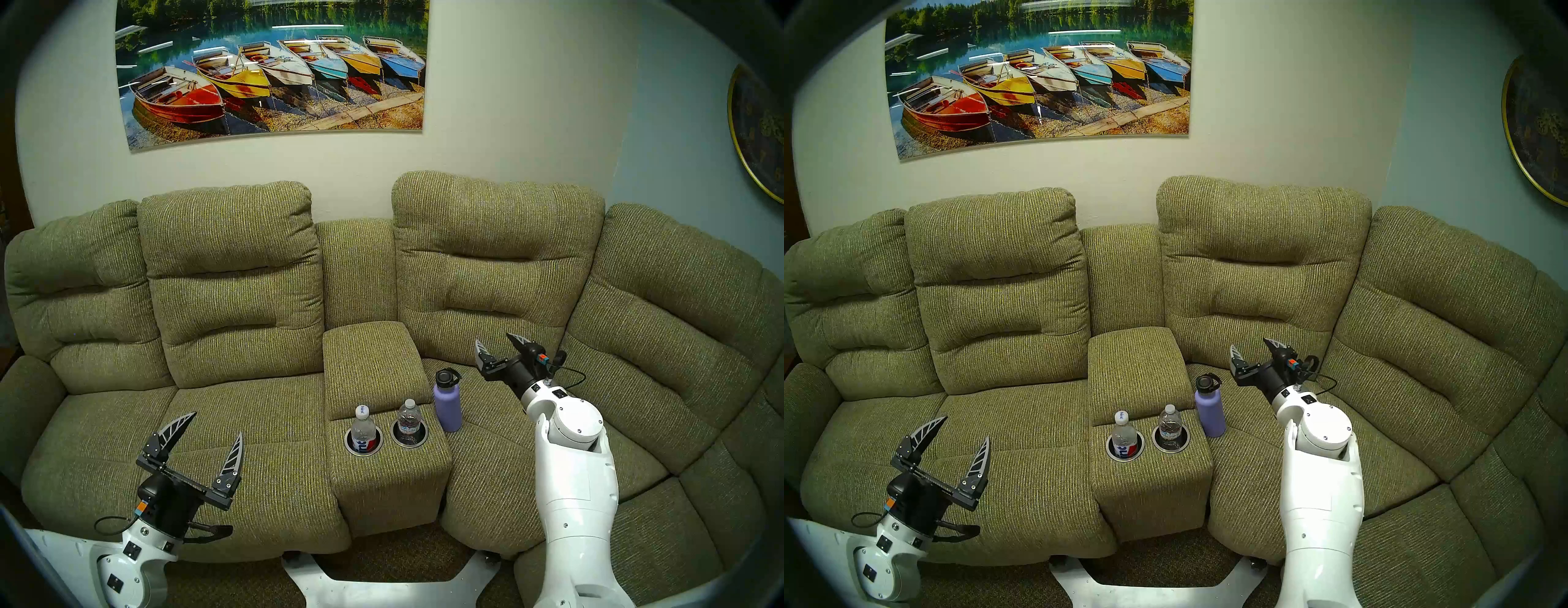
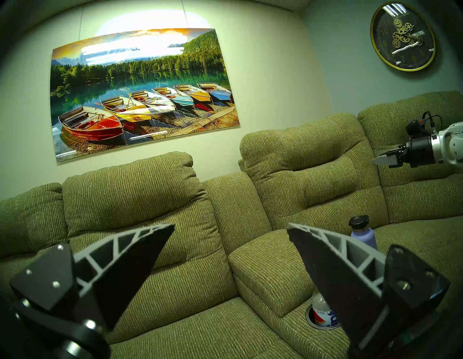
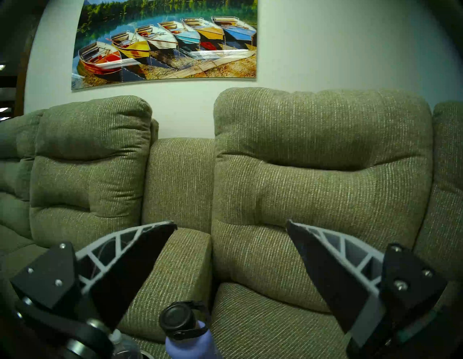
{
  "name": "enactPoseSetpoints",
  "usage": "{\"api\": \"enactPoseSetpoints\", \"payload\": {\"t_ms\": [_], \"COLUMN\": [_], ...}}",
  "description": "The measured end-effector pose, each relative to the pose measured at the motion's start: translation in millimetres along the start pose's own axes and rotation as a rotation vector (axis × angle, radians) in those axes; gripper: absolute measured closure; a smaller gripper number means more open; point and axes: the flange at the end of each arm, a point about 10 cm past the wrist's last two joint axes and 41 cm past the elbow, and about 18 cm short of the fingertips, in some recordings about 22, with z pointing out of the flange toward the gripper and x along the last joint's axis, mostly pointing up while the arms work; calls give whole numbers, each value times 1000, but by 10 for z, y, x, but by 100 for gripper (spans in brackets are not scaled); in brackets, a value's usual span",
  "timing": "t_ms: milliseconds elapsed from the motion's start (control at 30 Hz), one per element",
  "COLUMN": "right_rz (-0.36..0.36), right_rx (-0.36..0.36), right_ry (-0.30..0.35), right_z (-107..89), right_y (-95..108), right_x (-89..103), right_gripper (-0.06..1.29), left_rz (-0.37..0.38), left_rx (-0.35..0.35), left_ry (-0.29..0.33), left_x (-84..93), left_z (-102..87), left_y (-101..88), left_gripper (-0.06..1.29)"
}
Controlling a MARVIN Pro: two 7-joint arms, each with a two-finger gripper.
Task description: Take bottles out of cup holder
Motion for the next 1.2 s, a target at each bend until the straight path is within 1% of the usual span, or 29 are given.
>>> {"api": "enactPoseSetpoints", "payload": {"t_ms": [67,133,267,367,467,667,733,933,1100,1200], "right_rz": [1,1,-6,-26,-39,-37,-35,-21,4,23], "right_rx": [17,43,48,33,16,-34,-53,-65,-34,-28], "right_ry": [-5,-15,-34,-61,-98,-165,-176,-170,-147,-132], "right_z": [23,62,105,131,155,169,167,176,164,130], "right_y": [-59,-165,-279,-362,-449,-575,-592,-625,-702,-722], "right_x": [-21,-56,-117,-194,-326,-614,-669,-673,-602,-552], "right_gripper": [-1,-1,-1,-1,-1,-1,-1,-1,-1,-1], "left_rz": [0,0,0,0,0,0,0,0,0,0], "left_rx": [0,0,0,0,0,0,1,1,1,1], "left_ry": [0,0,0,0,0,-1,-1,-1,-1,-1], "left_x": [0,0,-1,-1,-1,-2,-2,-2,-3,-3], "left_z": [0,-1,-1,-1,-2,-3,-3,-4,-5,-5], "left_y": [0,0,0,0,1,1,1,1,2,2], "left_gripper": [-2,-2,-2,-2,-2,-2,-2,-2,-2,-2]}}
